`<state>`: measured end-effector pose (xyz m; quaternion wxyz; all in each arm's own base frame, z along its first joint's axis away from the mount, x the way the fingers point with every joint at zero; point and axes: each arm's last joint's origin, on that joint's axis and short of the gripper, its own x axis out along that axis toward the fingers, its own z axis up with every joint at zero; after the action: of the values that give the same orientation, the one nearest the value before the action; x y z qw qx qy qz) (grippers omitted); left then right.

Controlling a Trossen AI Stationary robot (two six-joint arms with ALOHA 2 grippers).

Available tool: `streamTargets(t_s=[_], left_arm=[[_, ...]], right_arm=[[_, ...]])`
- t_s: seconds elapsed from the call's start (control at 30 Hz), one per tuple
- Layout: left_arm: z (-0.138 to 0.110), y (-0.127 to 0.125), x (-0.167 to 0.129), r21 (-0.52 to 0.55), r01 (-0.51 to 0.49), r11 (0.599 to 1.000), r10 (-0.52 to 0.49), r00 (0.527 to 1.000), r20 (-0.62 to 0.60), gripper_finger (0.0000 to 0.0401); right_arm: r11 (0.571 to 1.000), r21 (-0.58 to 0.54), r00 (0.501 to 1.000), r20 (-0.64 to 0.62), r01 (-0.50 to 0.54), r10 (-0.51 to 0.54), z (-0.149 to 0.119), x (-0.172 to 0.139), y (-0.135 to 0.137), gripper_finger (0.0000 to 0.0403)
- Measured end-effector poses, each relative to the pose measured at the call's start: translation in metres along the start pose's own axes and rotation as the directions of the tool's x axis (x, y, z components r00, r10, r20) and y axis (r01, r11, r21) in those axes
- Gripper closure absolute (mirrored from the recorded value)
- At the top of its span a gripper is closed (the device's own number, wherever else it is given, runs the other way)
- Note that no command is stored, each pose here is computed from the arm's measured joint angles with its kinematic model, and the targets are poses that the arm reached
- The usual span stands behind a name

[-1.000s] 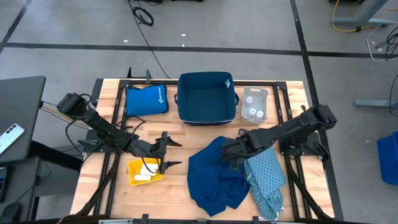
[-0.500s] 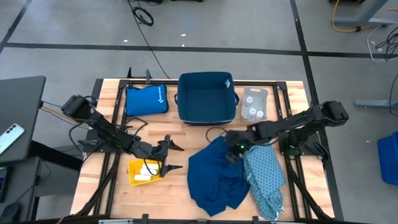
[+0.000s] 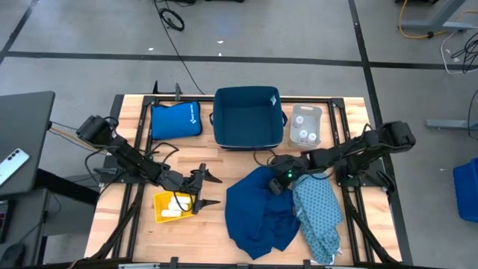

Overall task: Pick & Place Medicine items
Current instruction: Adjust the blue patient gown

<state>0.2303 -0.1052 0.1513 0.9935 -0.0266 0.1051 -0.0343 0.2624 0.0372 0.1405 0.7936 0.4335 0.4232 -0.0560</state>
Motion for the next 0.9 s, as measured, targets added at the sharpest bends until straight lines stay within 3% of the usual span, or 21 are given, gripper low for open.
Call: streamTargets(t_s=[0.13, 0.3, 0.4, 0.47, 0.53, 0.73, 0.9], left_arm=[[0.000, 0.000, 0.000, -0.002, 0.000, 1.000, 0.000, 1.000, 0.000, 0.0037], [0.000, 0.000, 0.000, -0.002, -0.001, 1.000, 0.001, 1.000, 0.000, 0.0037], [0.000, 0.000, 0.000, -0.001, -0.004, 1.000, 0.004, 1.000, 0.000, 0.0037], [0.000, 0.000, 0.000, -0.001, -0.008, 1.000, 0.008, 1.000, 0.000, 0.0037], [0.000, 0.000, 0.000, 0.000, -0.008, 1.000, 0.008, 1.000, -0.003, 0.0037], [-0.001, 0.001, 0.000, -0.006, -0.017, 1.000, 0.017, 1.000, -0.007, 0.0037], [-0.002, 0.001, 0.000, -0.006, -0.018, 1.000, 0.018, 1.000, -0.014, 0.0037]], right_arm=[[0.997, 0.014, 0.996, -0.035, 0.079, -0.079, -0.004, 0.017, -0.012, 0.0217], [0.997, -0.009, 0.994, -0.082, 0.075, -0.076, -0.006, 0.037, -0.020, 0.0236], [0.997, -0.052, 0.995, -0.076, 0.060, -0.063, -0.006, 0.039, -0.021, 0.0284], [0.995, -0.085, 0.997, -0.051, 0.049, -0.053, -0.004, 0.039, -0.018, 0.0339], [0.990, -0.136, 0.998, -0.039, 0.037, -0.043, 0.001, 0.037, -0.011, 0.0384], [0.951, -0.306, 0.999, 0.039, 0.037, -0.027, 0.018, 0.026, 0.028, 0.0397], [0.881, -0.453, 0.991, 0.088, 0.132, -0.104, 0.031, 0.007, 0.072, 0.0399]])
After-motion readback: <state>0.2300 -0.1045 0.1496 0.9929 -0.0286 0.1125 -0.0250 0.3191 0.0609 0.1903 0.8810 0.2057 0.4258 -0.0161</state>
